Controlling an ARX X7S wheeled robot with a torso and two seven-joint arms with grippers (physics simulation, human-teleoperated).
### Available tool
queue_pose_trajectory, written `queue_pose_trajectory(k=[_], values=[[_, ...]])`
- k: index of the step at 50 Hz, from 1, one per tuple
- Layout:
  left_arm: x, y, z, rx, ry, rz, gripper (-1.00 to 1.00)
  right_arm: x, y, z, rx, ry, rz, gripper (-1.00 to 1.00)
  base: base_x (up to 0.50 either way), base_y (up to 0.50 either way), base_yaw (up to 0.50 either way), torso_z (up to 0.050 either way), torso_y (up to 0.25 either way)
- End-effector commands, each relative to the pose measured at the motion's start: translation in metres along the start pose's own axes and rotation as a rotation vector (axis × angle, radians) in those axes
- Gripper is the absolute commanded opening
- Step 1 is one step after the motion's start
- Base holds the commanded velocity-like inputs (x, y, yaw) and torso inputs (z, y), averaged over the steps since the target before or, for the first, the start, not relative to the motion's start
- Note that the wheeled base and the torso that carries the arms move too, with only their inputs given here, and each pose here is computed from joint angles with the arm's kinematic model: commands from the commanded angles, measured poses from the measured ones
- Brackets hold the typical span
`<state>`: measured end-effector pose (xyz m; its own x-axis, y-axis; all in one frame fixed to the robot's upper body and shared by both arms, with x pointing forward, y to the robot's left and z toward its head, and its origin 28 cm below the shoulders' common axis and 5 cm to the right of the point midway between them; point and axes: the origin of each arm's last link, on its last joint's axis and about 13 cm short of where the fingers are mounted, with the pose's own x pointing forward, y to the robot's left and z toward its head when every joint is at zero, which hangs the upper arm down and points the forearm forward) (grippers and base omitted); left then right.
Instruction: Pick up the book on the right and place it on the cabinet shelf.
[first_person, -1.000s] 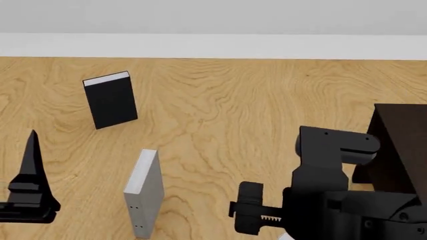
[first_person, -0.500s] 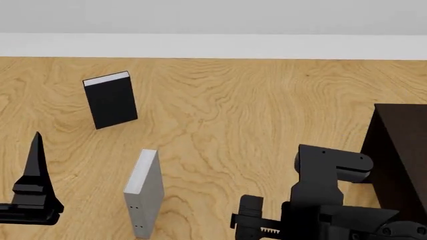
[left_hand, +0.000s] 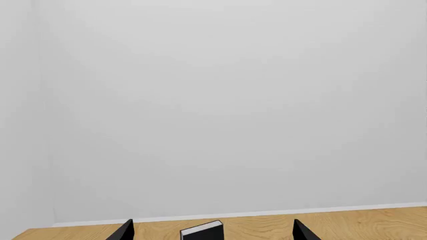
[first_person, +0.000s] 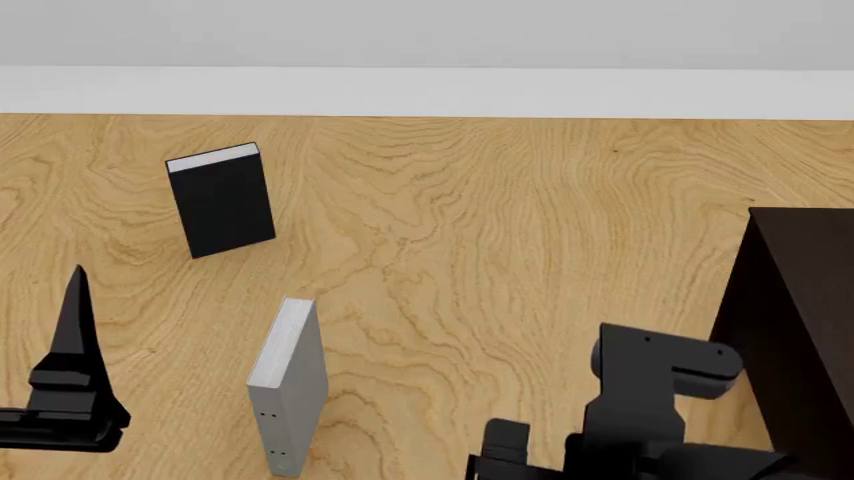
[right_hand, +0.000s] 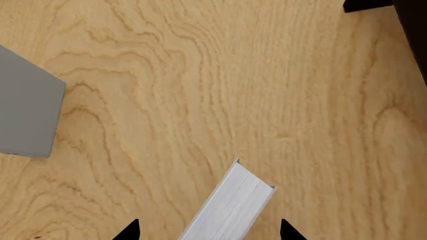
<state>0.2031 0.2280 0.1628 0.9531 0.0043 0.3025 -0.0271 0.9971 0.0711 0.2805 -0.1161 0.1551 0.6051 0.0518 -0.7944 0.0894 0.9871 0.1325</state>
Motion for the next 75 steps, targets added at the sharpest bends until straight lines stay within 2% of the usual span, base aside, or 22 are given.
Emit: queue_pose_trajectory(k=[1, 46, 47, 56, 60, 61, 67, 71, 75], values=[[-0.001, 0.000, 0.000, 0.002, 0.000, -0.005, 1.00, 0.009, -0.003, -0.004, 0.010, 0.005, 0.006, 1.00, 0.00, 0.00, 0.00, 0.000, 0.000], [-0.001, 0.000, 0.000, -0.007, -0.001, -0.011, 1.00, 0.040, -0.008, -0.027, 0.038, 0.061, 0.017, 1.00, 0.00, 0.00, 0.00, 0.000, 0.000], [-0.001, 0.000, 0.000, -0.006, -0.001, -0.011, 1.00, 0.040, -0.008, -0.026, 0.031, 0.058, -0.001, -1.00, 0.00, 0.00, 0.00, 0.000, 0.000], [0.000, 0.000, 0.000, -0.006, -0.001, -0.011, 1.00, 0.038, -0.009, -0.026, 0.006, 0.058, -0.034, -1.00, 0.00, 0.00, 0.00, 0.000, 0.000], [0.000, -0.001, 0.000, -0.004, 0.000, -0.012, 1.00, 0.036, -0.011, -0.024, -0.022, 0.071, -0.112, -1.00, 0.00, 0.00, 0.00, 0.000, 0.000], [0.000, 0.000, 0.000, -0.005, 0.000, -0.012, 1.00, 0.034, -0.011, -0.023, -0.022, 0.049, -0.108, -1.00, 0.00, 0.00, 0.00, 0.000, 0.000], [-0.001, 0.000, 0.000, -0.004, 0.000, -0.012, 1.00, 0.018, -0.006, -0.011, -0.172, -0.046, -0.186, -1.00, 0.00, 0.00, 0.00, 0.000, 0.000], [-0.001, 0.000, 0.001, -0.003, -0.001, -0.011, 1.00, 0.007, 0.001, -0.001, -0.188, -0.112, -0.163, -1.00, 0.00, 0.00, 0.00, 0.000, 0.000], [-0.001, 0.000, 0.001, -0.003, 0.000, -0.009, 1.00, 0.001, 0.006, 0.005, -0.212, -0.157, -0.187, -1.00, 0.00, 0.00, 0.00, 0.000, 0.000]])
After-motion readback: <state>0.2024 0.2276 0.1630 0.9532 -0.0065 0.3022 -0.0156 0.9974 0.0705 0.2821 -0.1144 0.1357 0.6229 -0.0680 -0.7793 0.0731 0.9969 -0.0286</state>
